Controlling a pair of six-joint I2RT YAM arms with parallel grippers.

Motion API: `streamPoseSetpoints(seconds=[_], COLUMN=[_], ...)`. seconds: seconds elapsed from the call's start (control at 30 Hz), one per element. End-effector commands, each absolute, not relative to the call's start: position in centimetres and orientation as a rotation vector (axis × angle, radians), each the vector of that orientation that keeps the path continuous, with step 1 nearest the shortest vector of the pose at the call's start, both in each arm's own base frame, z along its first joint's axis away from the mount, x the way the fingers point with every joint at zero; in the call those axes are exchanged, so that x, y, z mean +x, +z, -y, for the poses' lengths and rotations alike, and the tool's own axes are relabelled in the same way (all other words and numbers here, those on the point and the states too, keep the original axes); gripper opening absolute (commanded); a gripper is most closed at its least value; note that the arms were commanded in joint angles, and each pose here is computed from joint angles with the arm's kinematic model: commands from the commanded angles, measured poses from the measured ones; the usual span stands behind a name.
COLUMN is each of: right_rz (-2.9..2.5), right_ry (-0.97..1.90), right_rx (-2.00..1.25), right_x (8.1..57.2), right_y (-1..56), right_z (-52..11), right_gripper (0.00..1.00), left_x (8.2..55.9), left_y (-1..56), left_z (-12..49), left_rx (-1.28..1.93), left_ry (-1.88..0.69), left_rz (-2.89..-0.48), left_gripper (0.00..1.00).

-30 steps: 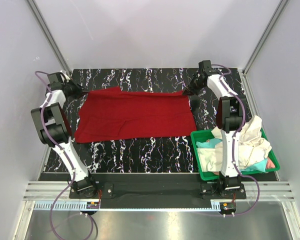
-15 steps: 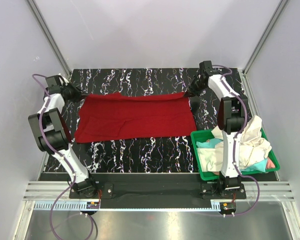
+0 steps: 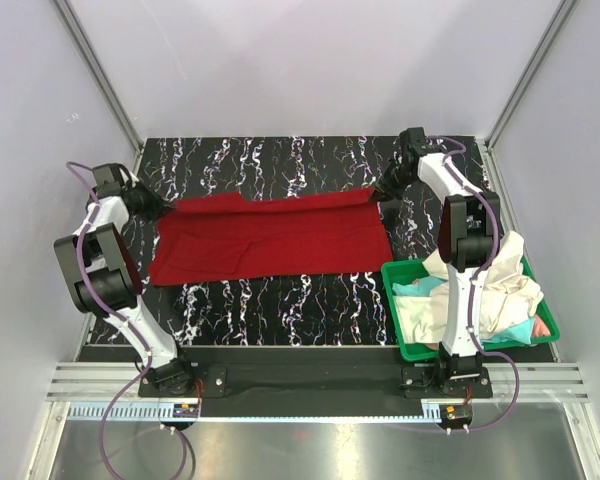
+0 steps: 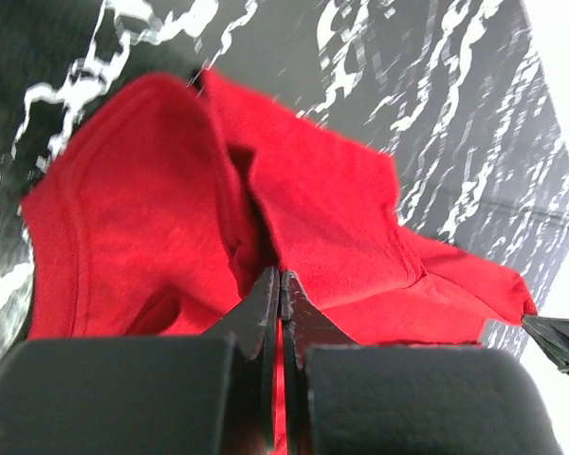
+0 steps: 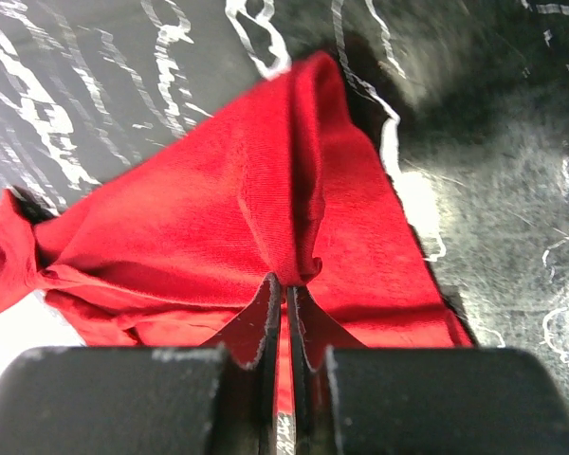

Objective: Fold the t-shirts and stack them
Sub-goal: Fold the tshirt

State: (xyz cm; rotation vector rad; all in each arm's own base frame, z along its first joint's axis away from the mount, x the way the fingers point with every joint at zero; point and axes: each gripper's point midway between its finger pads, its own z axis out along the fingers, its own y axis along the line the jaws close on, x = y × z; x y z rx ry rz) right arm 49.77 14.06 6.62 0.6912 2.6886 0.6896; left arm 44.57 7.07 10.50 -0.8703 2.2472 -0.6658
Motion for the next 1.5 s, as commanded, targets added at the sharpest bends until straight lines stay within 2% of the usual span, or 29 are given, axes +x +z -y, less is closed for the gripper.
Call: streamPoseSetpoints(seconds=[0.0,0.73,0.83,0.9,0.93,0.97,1.03,1.07,1.1,1.17,1.33,1.47], right_rz=[-2.659,-2.725,-2.733,-2.743,-2.746,-2.764,-2.75,-2.741,-2.736,-2.65,-2.572,-2.547], right_ry=[0.689,0.603,0.605,0.615,0.612,0.6,0.547,0.53,0.508,0.513,0.57,0.634], right_rx=[0.658,0.704,0.7,0.701,0.696,0.7,0.664,0.646,0.635,0.616,0.653,0.667], right_x=[49.2,46.7,46.7,46.6,46.6,46.2,46.1,45.9,45.5,46.5,50.1,52.4], right_y=[9.0,6.7,6.2,6.0,6.1,6.1,7.5,8.2,8.2,9.6,9.1,9.2], right_z=[-13.6,-12.6,-12.6,-12.7,-12.8,-12.7,-11.9,-11.8,-11.6,-11.4,-12.6,-13.5], right_gripper=[0.07,0.08,0.11,0.19,0.22,0.29,0.37,0.38,0.42,0.44,0.43,0.43], left_x=[43.8,41.3,41.3,41.2,41.0,40.4,39.8,39.5,39.2,38.8,41.7,46.3], left_y=[12.4,9.7,9.3,8.9,8.6,8.3,8.5,10.1,10.7,12.4,12.5,13.1], left_z=[-8.0,-8.2,-8.1,-8.1,-8.0,-8.3,-8.8,-9.1,-9.8,-10.0,-8.7,-6.4], left_rx=[-0.843,-0.873,-0.876,-0.895,-0.903,-0.929,-0.955,-0.943,-0.956,-0.946,-0.897,-0.711], left_ry=[-0.581,-0.506,-0.51,-0.514,-0.517,-0.484,-0.427,-0.391,-0.325,-0.269,-0.377,-0.517], left_rz=[-2.215,-2.319,-2.33,-2.35,-2.364,-2.389,-2.395,-2.358,-2.335,-2.277,-2.256,-2.27], left_gripper=[0.0,0.0,0.0,0.0,0.02,0.17,0.28,0.32,0.42,0.51,0.57,0.58])
